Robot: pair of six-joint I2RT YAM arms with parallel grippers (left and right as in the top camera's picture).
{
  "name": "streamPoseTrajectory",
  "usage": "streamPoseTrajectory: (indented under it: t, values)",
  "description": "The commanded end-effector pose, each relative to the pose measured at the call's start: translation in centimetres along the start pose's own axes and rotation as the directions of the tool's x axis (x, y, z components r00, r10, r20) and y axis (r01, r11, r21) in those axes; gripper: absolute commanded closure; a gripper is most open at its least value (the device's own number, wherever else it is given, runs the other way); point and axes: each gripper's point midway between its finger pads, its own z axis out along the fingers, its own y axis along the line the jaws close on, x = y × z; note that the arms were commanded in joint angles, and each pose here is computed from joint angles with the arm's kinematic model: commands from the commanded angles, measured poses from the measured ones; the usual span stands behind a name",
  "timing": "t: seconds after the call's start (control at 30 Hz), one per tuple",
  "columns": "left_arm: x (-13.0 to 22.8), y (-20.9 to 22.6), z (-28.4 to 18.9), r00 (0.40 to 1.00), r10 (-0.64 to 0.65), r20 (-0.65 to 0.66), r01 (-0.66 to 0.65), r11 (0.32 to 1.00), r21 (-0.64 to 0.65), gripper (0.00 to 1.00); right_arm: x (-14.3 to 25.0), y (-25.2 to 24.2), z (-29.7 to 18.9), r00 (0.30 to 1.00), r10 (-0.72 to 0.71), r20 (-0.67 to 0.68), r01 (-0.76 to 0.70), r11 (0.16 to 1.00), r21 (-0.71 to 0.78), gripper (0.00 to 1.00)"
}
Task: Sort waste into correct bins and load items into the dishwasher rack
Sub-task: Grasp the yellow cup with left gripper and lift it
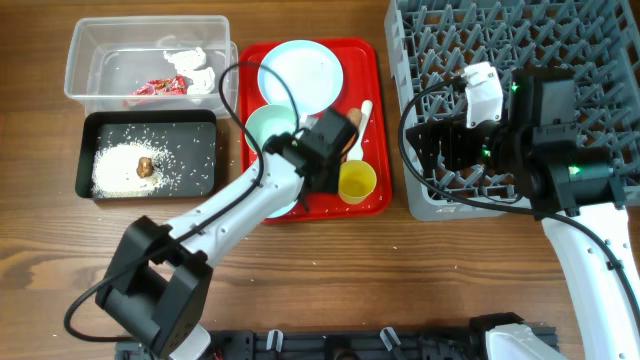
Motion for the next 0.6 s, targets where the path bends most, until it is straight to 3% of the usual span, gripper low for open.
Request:
streamPoseTrajectory:
  t: [0.0,0.17,0.3,0.53,0.57]
  values:
    - [-3.1,-2.7,-1.8,0.997,0.020,0.078,-0.030,0.992,0.120,0.30,-0.2,-0.2,0.0,1.000,0.013,-0.004,-0.013,1.000,0.015,0.00]
    - [-2.4,-4.6,-0.2,0.999,0.028,0.030,-0.034,0.979,0.200,0.32,0.1,-0.2,0.0,1.000,0.018,-0.015,-0.018,1.000,0.015,0.00]
    - [-0.8,-5.4,1.6,0.998,0.045,-0.054,-0.031,0.972,0.234,0.43,0.2,-0.2,0.0,1.000,0.019,-0.018,-0.019,1.000,0.015,0.01]
    - [0.4,-5.6,2.5,0.993,0.054,-0.107,-0.026,0.970,0.242,0.93,0.2,-0.2,0.0,1.000,0.019,-0.018,-0.019,1.000,0.014,0.00]
    - [0.4,-5.6,2.5,0.993,0.054,-0.107,-0.026,0.970,0.242,0.96,0.2,-0.2,0.0,1.000,0.019,-0.017,-0.019,1.000,0.015,0.00]
